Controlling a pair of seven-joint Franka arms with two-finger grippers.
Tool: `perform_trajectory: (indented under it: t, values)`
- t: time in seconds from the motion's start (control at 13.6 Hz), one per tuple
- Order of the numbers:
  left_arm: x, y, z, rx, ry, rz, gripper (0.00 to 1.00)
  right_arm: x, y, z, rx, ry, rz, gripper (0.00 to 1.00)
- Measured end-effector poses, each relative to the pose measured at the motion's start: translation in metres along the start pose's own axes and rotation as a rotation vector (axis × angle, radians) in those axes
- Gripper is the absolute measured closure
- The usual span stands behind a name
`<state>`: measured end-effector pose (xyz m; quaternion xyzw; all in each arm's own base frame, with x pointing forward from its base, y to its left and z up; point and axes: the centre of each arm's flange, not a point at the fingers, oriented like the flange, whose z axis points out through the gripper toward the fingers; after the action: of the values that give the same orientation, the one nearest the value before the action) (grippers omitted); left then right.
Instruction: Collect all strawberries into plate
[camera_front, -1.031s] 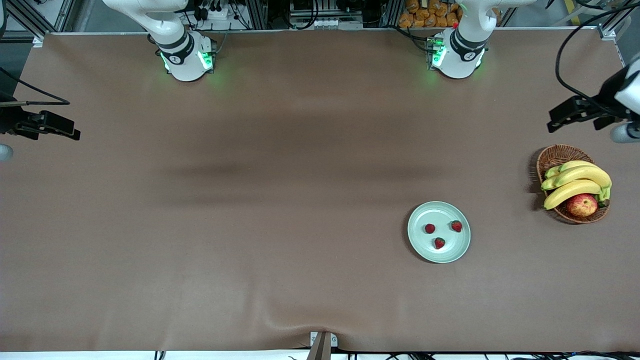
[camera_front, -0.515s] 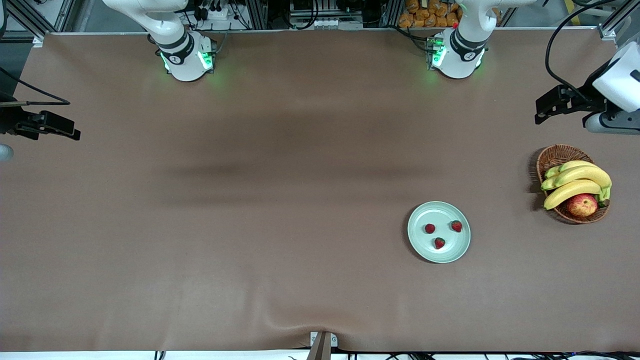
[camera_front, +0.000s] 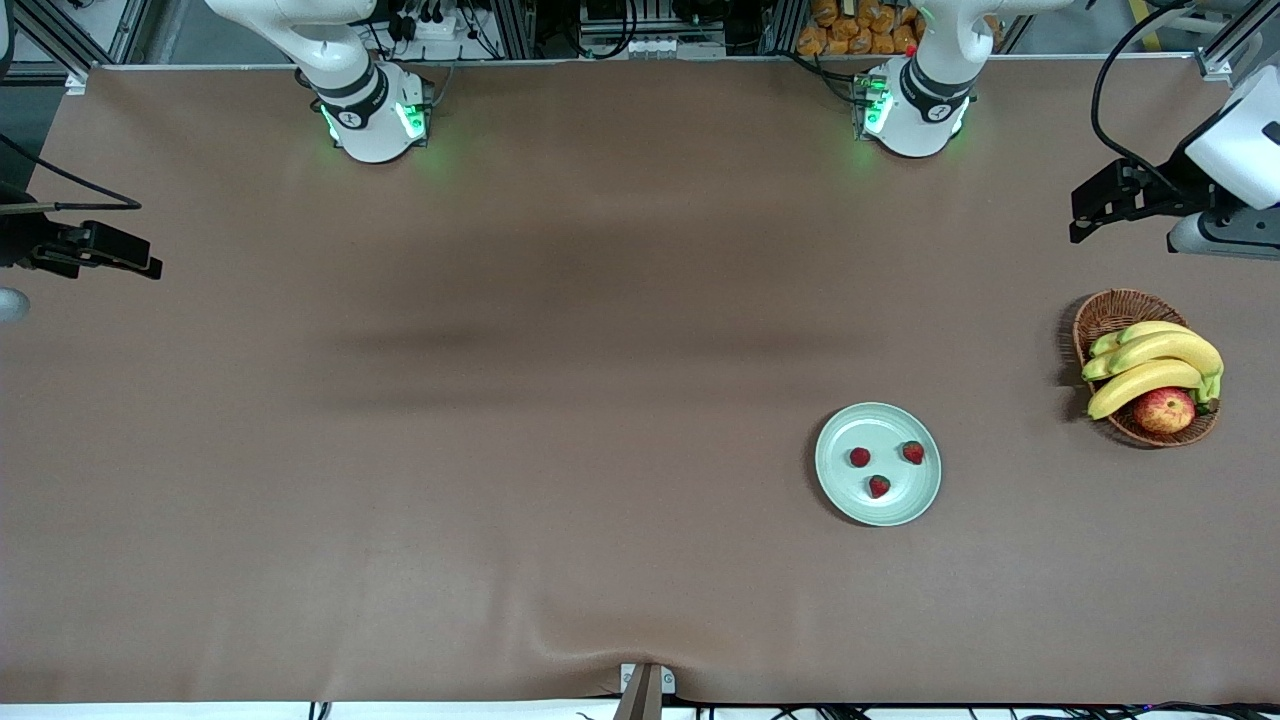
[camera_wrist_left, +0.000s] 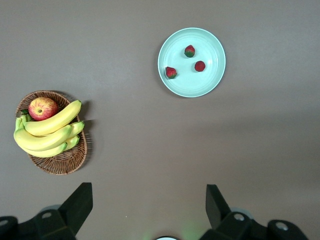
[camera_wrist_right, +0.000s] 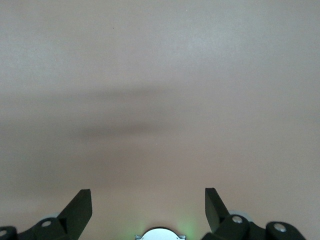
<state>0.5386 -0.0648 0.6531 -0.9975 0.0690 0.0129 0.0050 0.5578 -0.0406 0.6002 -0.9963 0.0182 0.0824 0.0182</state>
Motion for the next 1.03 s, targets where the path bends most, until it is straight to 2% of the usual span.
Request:
perform_trajectory:
  t: [1.03]
  values:
    - [0.0000, -0.0004, 0.0001, 0.000, 0.000, -0.001, 0.00, -0.0008, 0.0013, 0.0007, 0.000, -0.007, 0.068, 0.00]
